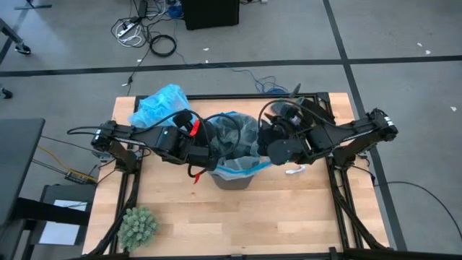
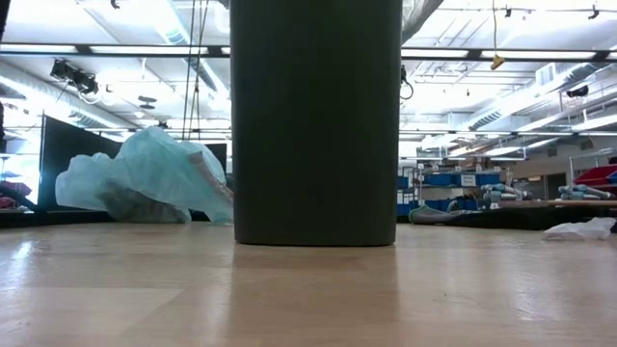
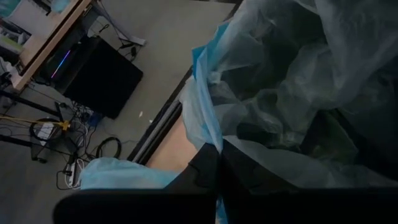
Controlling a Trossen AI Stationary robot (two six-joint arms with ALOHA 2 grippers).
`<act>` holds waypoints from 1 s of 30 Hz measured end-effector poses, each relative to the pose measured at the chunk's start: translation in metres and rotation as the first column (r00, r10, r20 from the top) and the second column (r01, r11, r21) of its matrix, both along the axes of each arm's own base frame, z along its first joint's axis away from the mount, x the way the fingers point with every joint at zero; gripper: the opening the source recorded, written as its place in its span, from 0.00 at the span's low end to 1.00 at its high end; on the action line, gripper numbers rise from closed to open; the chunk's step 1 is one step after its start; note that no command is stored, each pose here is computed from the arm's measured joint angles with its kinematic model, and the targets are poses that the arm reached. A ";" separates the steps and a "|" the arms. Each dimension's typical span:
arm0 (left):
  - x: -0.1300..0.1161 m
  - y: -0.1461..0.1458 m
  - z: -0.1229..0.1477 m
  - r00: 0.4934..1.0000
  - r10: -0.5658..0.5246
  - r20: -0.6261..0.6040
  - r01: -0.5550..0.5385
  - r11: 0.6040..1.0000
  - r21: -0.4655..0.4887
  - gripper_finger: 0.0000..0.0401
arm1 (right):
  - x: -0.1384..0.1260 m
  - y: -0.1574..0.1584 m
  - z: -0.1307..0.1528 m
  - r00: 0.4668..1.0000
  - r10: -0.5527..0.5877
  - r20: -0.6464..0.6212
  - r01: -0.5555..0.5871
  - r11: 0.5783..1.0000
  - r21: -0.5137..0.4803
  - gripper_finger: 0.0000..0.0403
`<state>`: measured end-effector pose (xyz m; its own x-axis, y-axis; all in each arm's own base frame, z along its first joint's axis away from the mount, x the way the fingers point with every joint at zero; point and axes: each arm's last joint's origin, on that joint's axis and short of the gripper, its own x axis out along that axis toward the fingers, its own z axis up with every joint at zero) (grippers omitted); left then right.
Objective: Place trash/remove bag and relplace
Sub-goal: Insert a new trash bag into the bin
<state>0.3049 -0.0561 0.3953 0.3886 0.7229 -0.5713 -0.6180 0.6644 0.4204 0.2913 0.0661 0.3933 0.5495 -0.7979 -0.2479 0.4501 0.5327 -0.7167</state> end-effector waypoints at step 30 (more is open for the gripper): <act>0.005 0.023 -0.003 0.996 -0.034 -0.083 0.022 0.989 -0.143 0.04 | 0.010 0.000 0.029 0.715 0.475 0.512 -0.686 0.339 0.643 0.29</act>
